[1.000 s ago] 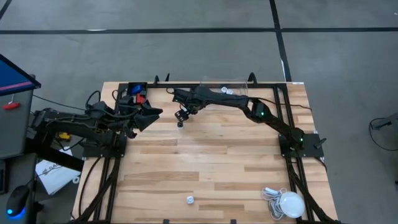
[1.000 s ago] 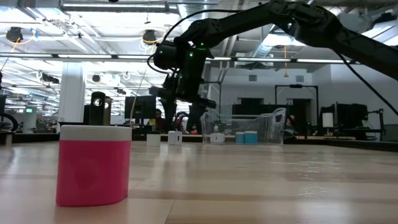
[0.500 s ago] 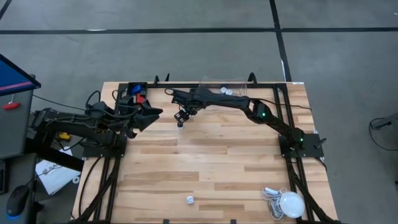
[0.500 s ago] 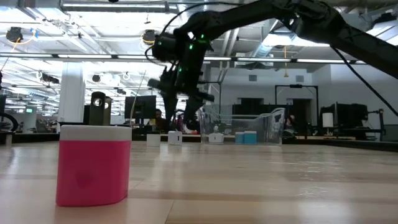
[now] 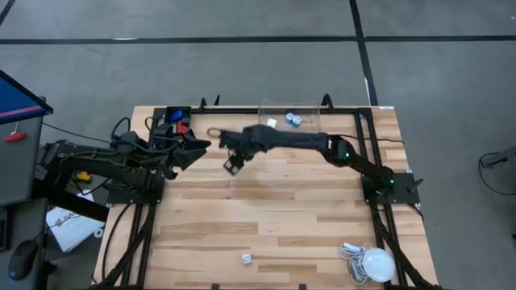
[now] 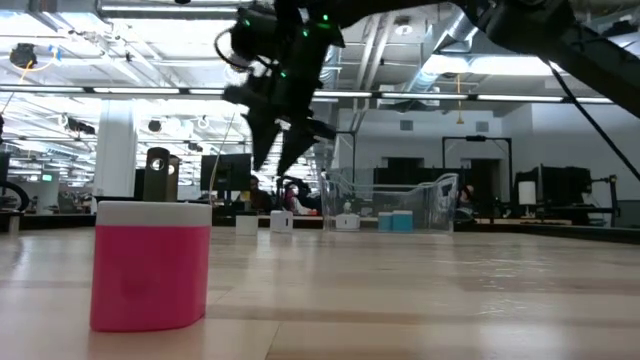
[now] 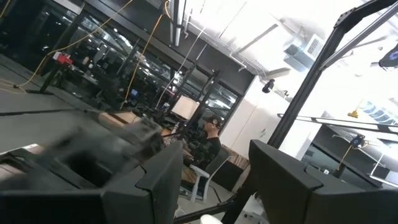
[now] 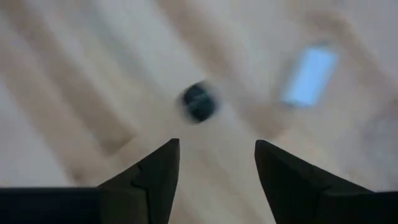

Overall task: Pick & Place Office items
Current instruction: Put the pink charger adapter into the transparent bin

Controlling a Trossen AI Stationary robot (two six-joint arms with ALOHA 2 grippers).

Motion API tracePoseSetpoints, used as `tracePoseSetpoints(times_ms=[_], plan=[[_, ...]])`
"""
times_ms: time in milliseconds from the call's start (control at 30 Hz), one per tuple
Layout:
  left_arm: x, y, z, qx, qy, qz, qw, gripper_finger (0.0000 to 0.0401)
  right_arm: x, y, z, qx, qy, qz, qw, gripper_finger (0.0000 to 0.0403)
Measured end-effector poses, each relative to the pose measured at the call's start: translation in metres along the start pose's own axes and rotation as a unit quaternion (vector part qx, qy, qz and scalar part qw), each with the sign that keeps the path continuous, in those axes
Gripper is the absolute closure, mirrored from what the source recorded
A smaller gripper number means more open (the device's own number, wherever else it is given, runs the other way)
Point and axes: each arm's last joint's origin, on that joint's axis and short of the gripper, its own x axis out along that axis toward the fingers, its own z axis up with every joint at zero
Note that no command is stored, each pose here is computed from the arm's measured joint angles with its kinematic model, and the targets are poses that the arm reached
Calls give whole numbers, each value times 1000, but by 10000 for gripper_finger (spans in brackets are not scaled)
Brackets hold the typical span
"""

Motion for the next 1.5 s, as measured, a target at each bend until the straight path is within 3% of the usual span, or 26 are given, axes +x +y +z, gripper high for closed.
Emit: tracePoseSetpoints(times_ms=[100, 233, 367, 500, 667, 867, 1100, 1233, 1333, 1500], plan=[[0, 0, 0, 0, 1, 0, 1000, 219, -3, 24, -7, -34, -22, 23, 999, 195], [0, 0, 0, -1, 1, 0, 1000, 219, -3, 36, -11, -56, -35, 36, 997, 174], [0, 0, 0, -10, 1, 0, 1000, 219, 1, 26, -2, -37, -46, 42, 997, 147], [0, 0, 0, -13, 4, -3, 1000, 219, 3, 13, -1, -21, -10, 47, 999, 136], [-5, 0, 0, -13, 21, -2, 1000, 219, -13, 27, -25, -86, 51, 32, 994, 135], [-24, 0, 5, -18, 52, 16, 998, 219, -39, 47, -51, -164, 72, -2, 984, 135], [-42, 7, -3, -49, 135, 61, 988, 219, -79, 53, -63, -161, 62, 9, 985, 135], [-44, 8, -9, -61, 178, 56, 981, 219, -107, 60, -73, -160, 29, 56, 985, 135], [-44, 7, -9, -58, 178, 51, 981, 219, -114, 70, -89, -164, 28, 107, 980, 135], [-46, 9, -11, -56, 192, 59, 978, 219, -113, 73, -130, -147, 59, 116, 981, 135]])
